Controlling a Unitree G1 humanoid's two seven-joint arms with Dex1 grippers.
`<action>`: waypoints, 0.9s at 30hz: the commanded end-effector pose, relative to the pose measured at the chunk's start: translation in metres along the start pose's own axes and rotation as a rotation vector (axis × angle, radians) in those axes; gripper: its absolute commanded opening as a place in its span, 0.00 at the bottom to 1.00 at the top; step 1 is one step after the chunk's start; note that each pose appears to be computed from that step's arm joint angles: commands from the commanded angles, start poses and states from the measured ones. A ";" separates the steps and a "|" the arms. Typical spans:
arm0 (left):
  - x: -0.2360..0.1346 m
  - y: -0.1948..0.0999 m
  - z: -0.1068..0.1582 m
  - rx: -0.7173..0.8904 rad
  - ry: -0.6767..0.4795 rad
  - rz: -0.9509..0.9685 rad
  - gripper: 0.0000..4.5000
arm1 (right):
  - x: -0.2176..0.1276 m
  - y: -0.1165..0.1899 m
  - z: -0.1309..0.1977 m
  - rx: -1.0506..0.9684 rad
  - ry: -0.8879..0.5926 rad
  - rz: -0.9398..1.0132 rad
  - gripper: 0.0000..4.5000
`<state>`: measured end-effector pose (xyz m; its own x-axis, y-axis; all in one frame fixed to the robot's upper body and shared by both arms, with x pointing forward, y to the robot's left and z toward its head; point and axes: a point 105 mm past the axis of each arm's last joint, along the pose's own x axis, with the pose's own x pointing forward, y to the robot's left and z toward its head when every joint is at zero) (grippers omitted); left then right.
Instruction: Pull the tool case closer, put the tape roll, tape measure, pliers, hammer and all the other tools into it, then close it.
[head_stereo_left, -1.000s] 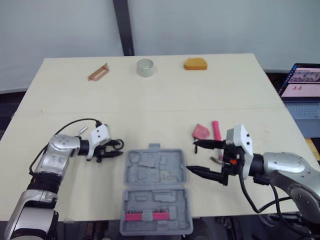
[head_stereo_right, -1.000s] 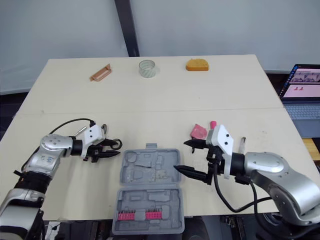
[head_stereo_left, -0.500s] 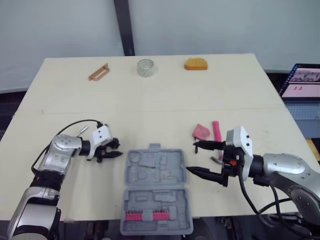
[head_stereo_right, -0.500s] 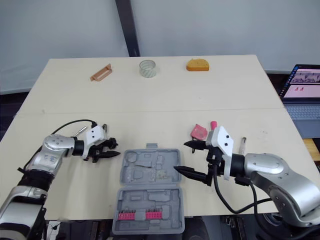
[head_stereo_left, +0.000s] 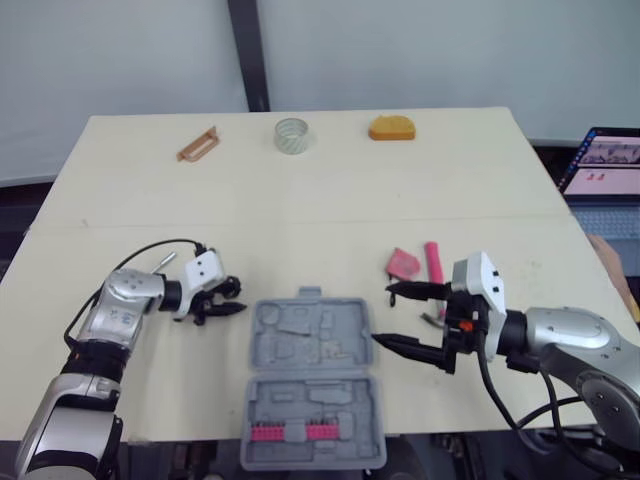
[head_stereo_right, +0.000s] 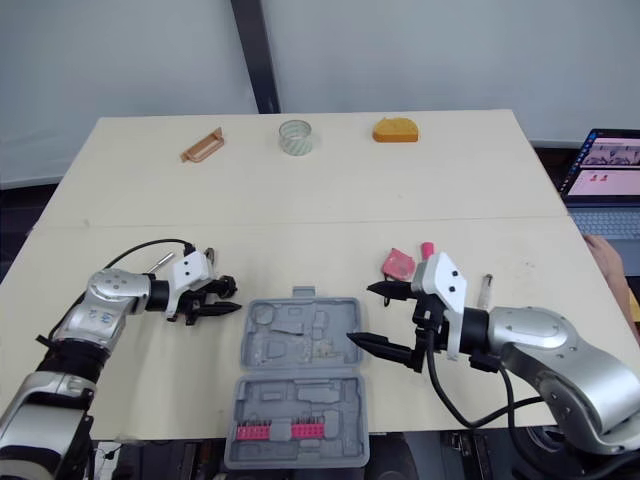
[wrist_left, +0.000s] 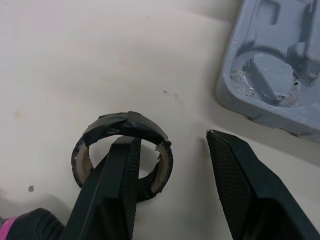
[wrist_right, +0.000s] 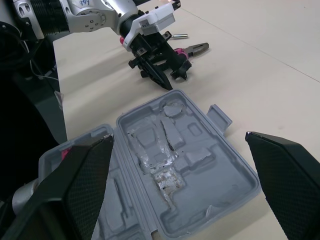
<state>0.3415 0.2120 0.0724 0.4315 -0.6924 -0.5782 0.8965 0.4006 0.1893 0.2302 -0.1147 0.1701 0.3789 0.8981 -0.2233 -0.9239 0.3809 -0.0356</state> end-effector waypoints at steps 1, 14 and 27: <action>-0.007 0.007 0.013 0.030 -0.035 0.022 0.50 | -0.001 0.005 0.013 -0.049 -0.046 0.001 1.00; -0.006 0.008 0.017 0.027 -0.042 0.017 0.50 | -0.001 0.006 0.011 -0.044 -0.049 -0.002 1.00; -0.004 0.007 0.015 0.021 -0.033 0.006 0.31 | -0.001 0.007 0.010 -0.038 -0.047 0.000 1.00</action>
<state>0.3455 0.2092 0.0792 0.4317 -0.6982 -0.5711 0.8971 0.3982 0.1913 0.2280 -0.1129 0.1684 0.3810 0.8995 -0.2136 -0.9227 0.3847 -0.0259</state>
